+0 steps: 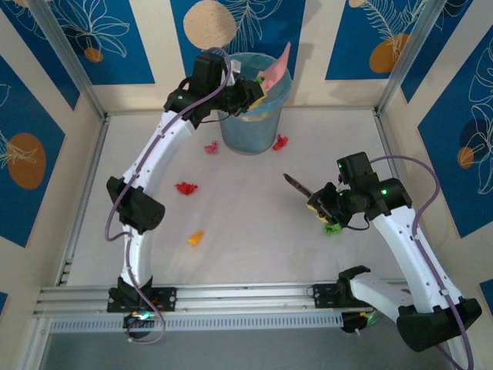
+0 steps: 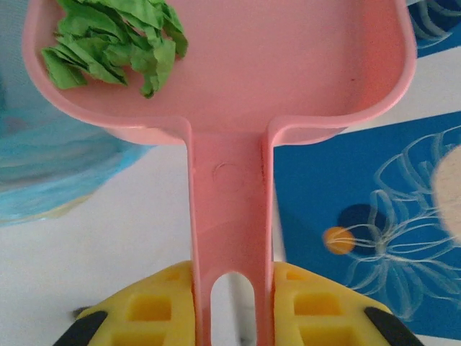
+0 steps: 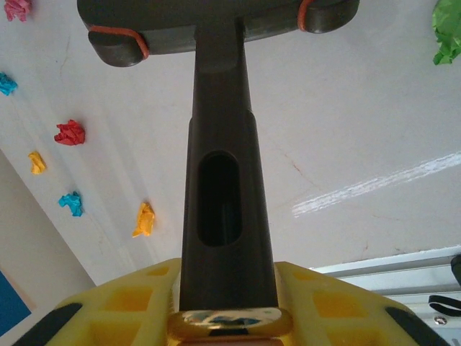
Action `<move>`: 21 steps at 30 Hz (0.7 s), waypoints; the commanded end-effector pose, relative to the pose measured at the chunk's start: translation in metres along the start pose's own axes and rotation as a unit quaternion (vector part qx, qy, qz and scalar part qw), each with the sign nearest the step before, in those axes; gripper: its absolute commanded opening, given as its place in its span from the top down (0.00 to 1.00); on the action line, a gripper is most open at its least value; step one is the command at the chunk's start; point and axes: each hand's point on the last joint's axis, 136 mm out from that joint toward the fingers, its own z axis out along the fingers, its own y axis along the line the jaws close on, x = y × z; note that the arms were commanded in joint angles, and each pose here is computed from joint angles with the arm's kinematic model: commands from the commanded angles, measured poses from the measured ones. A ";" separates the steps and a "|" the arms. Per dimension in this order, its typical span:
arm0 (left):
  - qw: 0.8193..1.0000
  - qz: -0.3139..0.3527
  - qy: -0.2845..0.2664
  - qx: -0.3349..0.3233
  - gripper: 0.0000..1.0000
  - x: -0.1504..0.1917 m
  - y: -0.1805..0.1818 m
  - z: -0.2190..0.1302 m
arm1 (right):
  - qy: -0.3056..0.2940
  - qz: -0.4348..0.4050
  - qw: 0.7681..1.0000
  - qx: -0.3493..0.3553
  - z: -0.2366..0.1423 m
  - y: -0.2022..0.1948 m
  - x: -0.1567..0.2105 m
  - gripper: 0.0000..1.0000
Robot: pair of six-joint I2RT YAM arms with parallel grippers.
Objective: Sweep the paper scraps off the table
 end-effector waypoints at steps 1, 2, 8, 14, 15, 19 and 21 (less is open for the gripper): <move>0.993 -0.069 -0.008 0.092 1.00 -0.027 -0.021 -0.014 | -0.004 0.004 1.000 0.006 -0.003 -0.007 0.006 1.00; 0.993 -0.071 -0.015 0.096 1.00 -0.033 -0.021 -0.019 | -0.004 0.005 1.000 0.006 -0.003 -0.008 0.007 1.00; 0.985 -0.104 -0.027 0.138 1.00 -0.048 -0.017 -0.029 | 0.003 0.009 1.000 0.008 0.001 -0.015 0.017 1.00; 0.979 -0.094 -0.031 0.180 1.00 -0.050 -0.028 -0.038 | -0.002 0.007 1.000 0.012 0.000 -0.021 0.019 1.00; 0.979 -0.093 -0.032 0.180 1.00 -0.049 -0.027 -0.038 | -0.002 0.007 1.000 0.012 0.000 -0.021 0.019 1.00; 0.973 -0.104 -0.038 0.204 1.00 -0.050 -0.028 -0.042 | -0.002 0.006 1.000 0.010 0.002 -0.020 0.019 1.00; 0.969 -0.107 -0.037 0.218 1.00 -0.050 -0.030 -0.043 | -0.001 0.006 1.000 0.010 0.002 -0.018 0.018 1.00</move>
